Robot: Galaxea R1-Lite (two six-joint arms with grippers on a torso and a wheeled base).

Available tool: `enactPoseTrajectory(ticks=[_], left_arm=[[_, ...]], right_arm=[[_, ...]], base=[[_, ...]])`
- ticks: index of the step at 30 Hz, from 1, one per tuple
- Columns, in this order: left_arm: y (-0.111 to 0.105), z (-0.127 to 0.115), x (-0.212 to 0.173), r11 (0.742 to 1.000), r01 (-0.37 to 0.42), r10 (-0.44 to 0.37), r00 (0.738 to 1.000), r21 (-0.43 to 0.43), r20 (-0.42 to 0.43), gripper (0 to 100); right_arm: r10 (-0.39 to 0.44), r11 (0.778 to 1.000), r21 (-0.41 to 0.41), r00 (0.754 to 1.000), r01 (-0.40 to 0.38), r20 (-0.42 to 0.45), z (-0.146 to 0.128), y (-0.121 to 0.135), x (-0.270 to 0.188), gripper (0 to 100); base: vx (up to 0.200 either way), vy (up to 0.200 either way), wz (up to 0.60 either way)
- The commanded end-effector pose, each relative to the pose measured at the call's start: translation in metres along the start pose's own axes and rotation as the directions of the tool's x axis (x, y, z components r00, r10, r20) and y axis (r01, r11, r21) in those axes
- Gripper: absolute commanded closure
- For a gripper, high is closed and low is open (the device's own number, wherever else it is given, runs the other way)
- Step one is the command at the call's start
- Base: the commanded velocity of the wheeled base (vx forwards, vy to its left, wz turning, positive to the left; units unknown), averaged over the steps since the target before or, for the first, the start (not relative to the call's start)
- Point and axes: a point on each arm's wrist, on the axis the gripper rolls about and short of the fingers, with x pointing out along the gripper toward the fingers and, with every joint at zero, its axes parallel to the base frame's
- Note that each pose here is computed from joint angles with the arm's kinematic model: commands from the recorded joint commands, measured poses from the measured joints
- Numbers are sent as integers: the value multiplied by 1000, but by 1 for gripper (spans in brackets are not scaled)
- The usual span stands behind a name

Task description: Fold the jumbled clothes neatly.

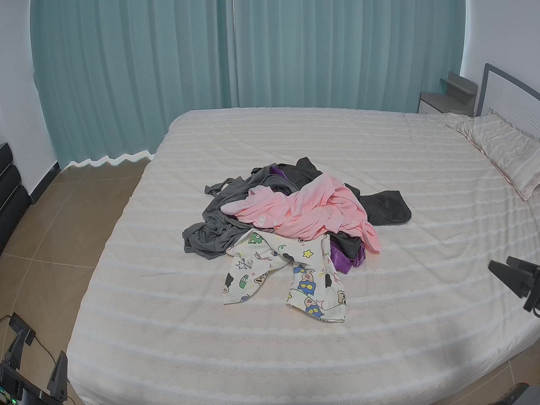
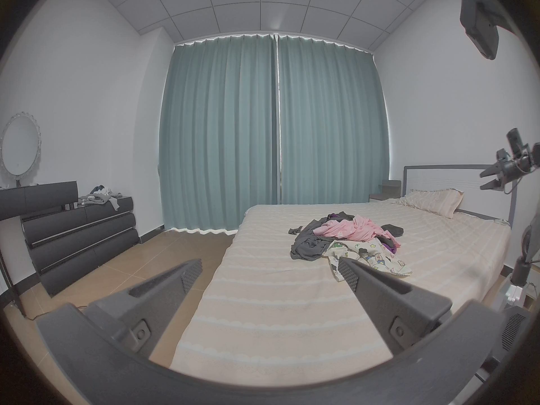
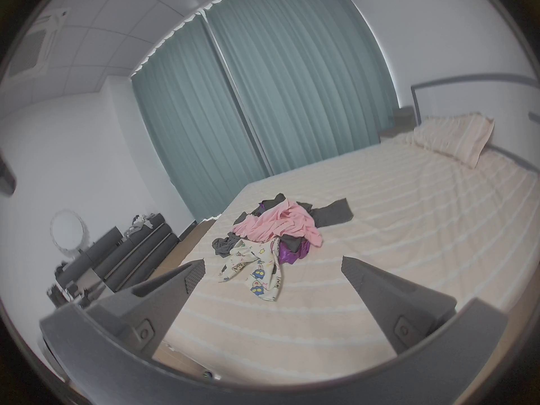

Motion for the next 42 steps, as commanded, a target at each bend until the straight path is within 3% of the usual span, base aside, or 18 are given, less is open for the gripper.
enactPoseTrajectory(ticks=[1, 3, 8, 18, 22, 27, 35, 42], left_arm=[[0, -5, 0, 1000, 0, 0, 1000, 1, 0, 0], [0, -5, 0, 1000, 0, 0, 1000, -1, -2, 0], [0, -5, 0, 1000, 0, 0, 1000, -1, 0, 0], [0, -5, 0, 1000, 0, 0, 1000, -1, 0, 0], [0, -5, 0, 1000, 0, 0, 1000, 1, -2, 0], [0, -5, 0, 1000, 0, 0, 1000, -1, 0, 0], [0, -5, 0, 1000, 0, 0, 1000, -1, 0, 0], [0, -5, 0, 1000, 0, 0, 1000, 1, 0, 0]], right_arm=[[46, 936, 337, 916, 99, -398, -58, -1, 227, 0], [56, 920, 375, 905, 118, -421, -71, 2, 253, 0], [37, 905, 391, 884, 169, -467, -105, 12, 303, 0], [-32, 923, 307, 840, 233, -542, -164, 28, 329, 0], [-60, 926, 289, 849, 244, -525, -164, 29, 334, 0], [-98, 947, 209, 841, 243, -532, -177, 32, 335, 0], [-83, 956, 197, 843, 219, -532, -180, 41, 334, 0], [-52, 959, 221, 875, 178, -482, -166, 52, 343, 0]], base=[[0, 0, 0], [0, 0, 0], [0, 0, 0], [0, 0, 0], [0, 0, 0], [0, 0, 0], [0, 0, 0], [0, 0, 0]])
